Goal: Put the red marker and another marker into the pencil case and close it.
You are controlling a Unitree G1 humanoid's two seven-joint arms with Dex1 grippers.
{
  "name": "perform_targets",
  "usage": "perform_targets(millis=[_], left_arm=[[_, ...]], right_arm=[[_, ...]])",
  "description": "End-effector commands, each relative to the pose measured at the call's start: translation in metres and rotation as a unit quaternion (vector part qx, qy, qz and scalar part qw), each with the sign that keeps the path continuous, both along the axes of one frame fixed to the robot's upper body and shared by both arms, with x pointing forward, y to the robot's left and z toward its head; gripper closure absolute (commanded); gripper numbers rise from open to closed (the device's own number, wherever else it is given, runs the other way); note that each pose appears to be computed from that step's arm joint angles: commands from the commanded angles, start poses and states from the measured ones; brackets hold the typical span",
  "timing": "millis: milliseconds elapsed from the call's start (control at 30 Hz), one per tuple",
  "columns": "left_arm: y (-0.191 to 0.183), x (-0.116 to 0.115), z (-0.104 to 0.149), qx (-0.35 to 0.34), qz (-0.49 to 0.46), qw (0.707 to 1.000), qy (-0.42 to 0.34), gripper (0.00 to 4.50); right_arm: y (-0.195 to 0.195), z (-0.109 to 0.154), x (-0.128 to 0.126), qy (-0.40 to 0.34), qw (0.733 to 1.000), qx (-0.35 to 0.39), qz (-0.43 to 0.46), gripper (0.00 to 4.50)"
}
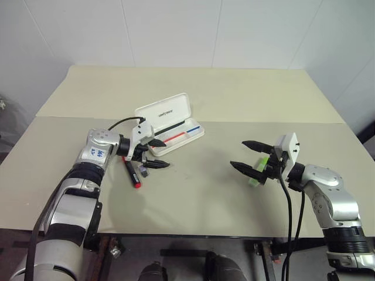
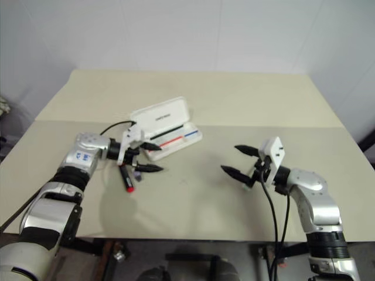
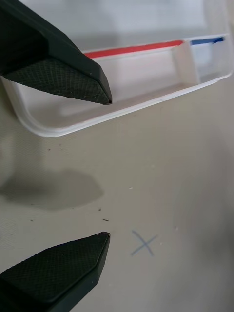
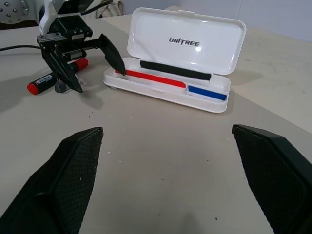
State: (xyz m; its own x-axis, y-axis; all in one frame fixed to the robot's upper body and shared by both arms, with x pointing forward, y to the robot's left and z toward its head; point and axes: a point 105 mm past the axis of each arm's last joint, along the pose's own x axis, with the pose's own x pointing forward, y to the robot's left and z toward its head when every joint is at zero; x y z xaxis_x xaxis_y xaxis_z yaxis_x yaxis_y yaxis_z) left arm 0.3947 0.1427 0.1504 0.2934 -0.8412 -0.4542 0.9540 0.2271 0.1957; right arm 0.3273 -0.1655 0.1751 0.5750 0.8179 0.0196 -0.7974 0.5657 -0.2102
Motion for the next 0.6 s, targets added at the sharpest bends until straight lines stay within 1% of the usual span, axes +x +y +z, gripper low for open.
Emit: perform_targets(millis=[33, 333, 467, 533, 600], left_arm=[[-0.009, 0.005, 0.011, 0.006, -0.012, 1.000, -0.022, 0.05], [-0.019, 0.009, -0.004, 0.036, -0.010, 0.999, -0.004, 0.05], [-0.010, 0.017, -0.015, 0.086, 0.033, 0.996, -0.001, 0.05], [-0.008, 0.021, -0.017, 0.102, 0.052, 0.993, -0.003, 0.45], [-0.009, 0.022, -0.016, 0.106, 0.051, 0.993, -0.005, 0.95]], right_arm=[[0.000, 0.015, -0.003, -0.034, 0.999, 0.005, 0.000, 0.00], [-0.001, 0.017, -0.003, -0.036, 0.999, 0.004, -0.005, 0.00], [-0.002, 0.018, -0.003, -0.037, 0.999, 0.004, -0.006, 0.00], [-0.002, 0.018, -0.003, -0.036, 0.999, 0.004, -0.007, 0.00], [-0.002, 0.018, -0.003, -0.037, 0.999, 0.003, -0.008, 0.00]])
